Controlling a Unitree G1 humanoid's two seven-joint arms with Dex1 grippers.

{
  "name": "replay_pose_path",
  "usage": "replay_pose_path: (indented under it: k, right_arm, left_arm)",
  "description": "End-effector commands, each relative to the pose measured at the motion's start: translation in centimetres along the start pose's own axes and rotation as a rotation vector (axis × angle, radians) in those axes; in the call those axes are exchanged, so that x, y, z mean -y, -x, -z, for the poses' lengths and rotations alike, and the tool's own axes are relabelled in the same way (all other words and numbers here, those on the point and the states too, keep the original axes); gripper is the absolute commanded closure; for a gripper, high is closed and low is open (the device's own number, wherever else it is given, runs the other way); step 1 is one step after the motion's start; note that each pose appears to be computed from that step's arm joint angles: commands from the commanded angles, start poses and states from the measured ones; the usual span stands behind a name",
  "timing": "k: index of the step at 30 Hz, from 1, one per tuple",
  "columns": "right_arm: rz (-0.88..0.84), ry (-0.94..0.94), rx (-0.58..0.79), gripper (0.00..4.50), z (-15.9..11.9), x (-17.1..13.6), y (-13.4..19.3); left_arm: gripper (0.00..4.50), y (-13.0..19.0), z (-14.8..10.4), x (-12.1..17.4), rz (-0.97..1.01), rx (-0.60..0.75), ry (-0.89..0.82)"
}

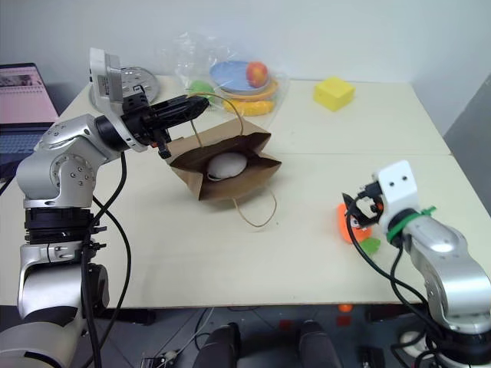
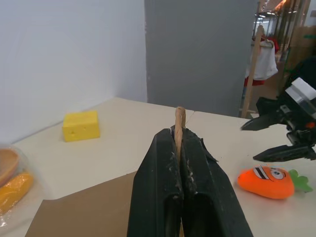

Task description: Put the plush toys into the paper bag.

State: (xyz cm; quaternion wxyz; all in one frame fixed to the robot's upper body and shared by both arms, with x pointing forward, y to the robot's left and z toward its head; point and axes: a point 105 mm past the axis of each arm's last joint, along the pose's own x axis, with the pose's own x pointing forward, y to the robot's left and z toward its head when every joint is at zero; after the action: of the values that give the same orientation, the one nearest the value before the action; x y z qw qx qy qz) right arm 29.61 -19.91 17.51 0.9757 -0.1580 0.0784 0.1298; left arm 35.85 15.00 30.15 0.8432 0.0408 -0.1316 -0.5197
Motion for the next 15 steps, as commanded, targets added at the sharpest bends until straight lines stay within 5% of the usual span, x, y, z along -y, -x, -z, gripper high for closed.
replay_pose_path:
  k: [1, 13, 15]
  right_arm:
    - [0.037, -0.059, -0.038, 0.07, 2.0, -1.2, 1.4]
    - [0.007, -0.153, -0.107, 0.07, 5.3, -3.0, 1.8]
    - [0.012, -0.135, -0.101, 0.45, 5.3, -2.9, 1.8]
  left_arm:
    - [4.5, -0.1, -1.1, 0.2, 0.02, 0.039, -0.033]
    - [4.5, -0.7, -1.1, 0.1, 0.039, 0.033, -0.035]
    - [4.5, -0.6, -1.2, 0.1, 0.037, 0.037, -0.026]
